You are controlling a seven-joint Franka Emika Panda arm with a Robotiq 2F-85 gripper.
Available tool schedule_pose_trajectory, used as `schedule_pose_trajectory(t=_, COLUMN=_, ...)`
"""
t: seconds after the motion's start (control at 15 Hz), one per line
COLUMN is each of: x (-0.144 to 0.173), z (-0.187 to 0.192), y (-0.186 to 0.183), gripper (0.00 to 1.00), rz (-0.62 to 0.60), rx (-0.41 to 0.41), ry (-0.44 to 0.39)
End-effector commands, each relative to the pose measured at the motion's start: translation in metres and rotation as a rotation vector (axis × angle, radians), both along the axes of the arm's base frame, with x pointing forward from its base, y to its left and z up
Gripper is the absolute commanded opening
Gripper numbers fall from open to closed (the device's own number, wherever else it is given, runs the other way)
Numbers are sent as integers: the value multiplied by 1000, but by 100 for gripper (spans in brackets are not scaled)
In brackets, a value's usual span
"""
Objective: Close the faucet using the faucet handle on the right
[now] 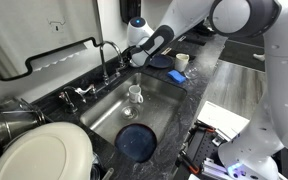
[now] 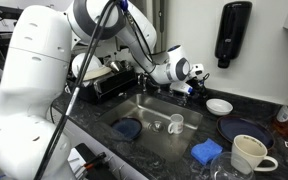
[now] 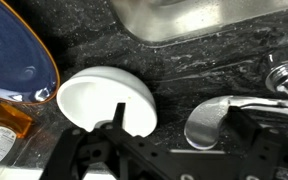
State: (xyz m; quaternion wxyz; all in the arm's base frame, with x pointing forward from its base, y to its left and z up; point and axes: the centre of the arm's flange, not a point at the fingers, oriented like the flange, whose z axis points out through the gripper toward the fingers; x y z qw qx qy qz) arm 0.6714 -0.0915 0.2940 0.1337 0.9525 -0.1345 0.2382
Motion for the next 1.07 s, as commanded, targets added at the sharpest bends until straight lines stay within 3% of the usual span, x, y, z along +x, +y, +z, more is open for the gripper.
schedule_pose_trajectory(t=0.0, x=6, z=-10, y=-38, gripper=100, rz=-11, rx=77, ry=56)
schedule_pose_trajectory(t=0.27, x=-24, z=8, y=-60, gripper=100, rz=-24, rx=225, ry=129)
schedule_pose_trajectory(t=0.47, x=-46, z=11, y=-73, gripper=100, rz=12, rx=299, ry=268)
schedule_pose_trajectory(t=0.67, x=-78, z=4, y=-85, gripper=100, rz=50, rx=304, ry=371)
schedule_pose_trajectory(t=1.0, x=-122, z=-30, y=-39, gripper=100, rz=296, rx=263, ry=414)
